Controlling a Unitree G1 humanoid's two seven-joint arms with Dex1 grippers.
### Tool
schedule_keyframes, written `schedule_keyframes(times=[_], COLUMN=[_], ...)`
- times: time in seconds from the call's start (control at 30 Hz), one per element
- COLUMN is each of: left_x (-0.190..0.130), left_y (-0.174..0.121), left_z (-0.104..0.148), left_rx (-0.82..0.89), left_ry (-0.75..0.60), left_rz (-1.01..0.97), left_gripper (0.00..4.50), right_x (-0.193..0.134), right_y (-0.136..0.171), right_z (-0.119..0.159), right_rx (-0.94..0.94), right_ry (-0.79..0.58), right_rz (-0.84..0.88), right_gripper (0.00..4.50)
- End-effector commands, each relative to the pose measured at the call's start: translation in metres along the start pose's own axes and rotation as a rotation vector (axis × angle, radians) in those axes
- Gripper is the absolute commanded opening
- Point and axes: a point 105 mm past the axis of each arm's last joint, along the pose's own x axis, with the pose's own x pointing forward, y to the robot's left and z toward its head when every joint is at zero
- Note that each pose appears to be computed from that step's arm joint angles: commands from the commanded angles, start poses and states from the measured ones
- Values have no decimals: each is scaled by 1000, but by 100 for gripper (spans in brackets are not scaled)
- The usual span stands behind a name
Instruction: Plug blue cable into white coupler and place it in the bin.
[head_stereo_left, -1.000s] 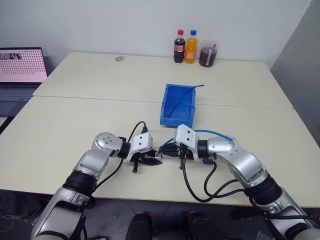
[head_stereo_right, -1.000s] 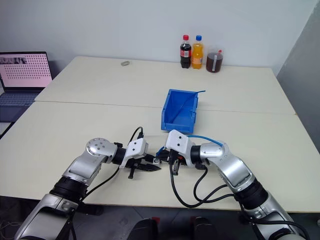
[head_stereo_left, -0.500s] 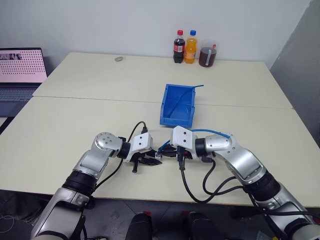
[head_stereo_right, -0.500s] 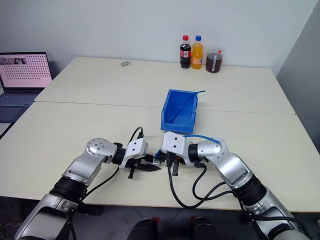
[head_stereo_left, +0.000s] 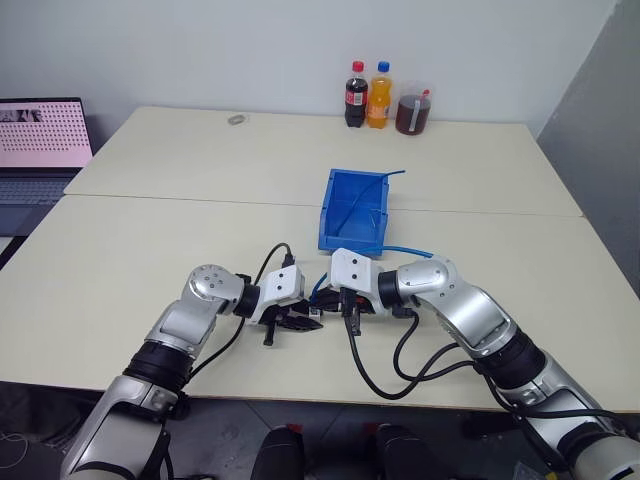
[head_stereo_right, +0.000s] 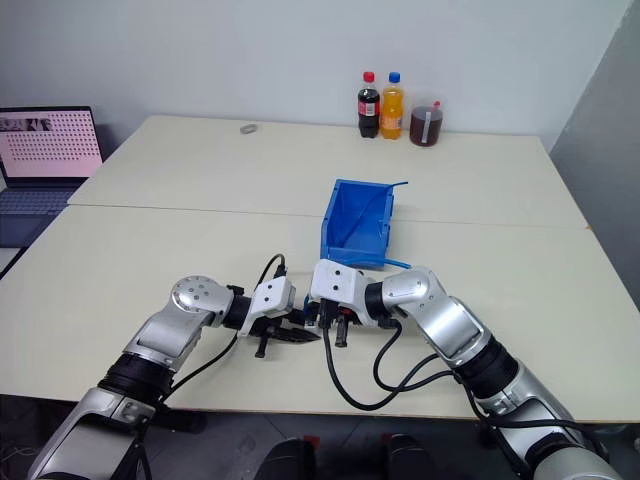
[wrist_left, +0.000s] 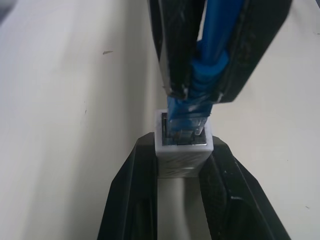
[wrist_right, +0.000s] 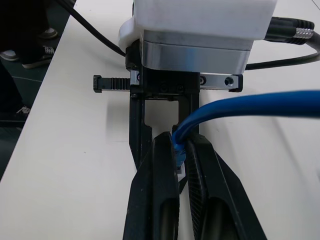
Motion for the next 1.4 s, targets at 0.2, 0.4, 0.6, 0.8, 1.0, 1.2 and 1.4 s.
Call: schedule_keyframes(times=[0.2, 0.4, 0.6, 0.8, 1.0, 1.2, 1.4], left_x=[5, 5, 5, 1, -15, -41, -64], left_y=[-10, -9, -8, -1, 4, -1, 7], left_z=[-11, -10, -10, -8, -5, 7, 27], left_rx=[-22, -19, -18, -40, -90, -101, -70], left_ry=[42, 39, 39, 1, -88, -168, -212], left_rz=[-39, -35, -29, 54, 161, 248, 410], left_gripper=[78, 78, 78, 78, 206, 340, 448], right_x=[2, 13, 18, 8, -4, -14, -37], right_y=[8, 18, 27, 12, 3, -3, -21], right_z=[-20, -26, -46, -33, -20, -7, 18], right_rx=[61, 107, 127, 89, 69, 92, 156], right_ry=[58, 68, 126, 72, 17, -40, -165], right_rz=[19, 51, 78, -1, -68, -113, -218], right_gripper=[0, 0, 0, 0, 0, 0, 0])
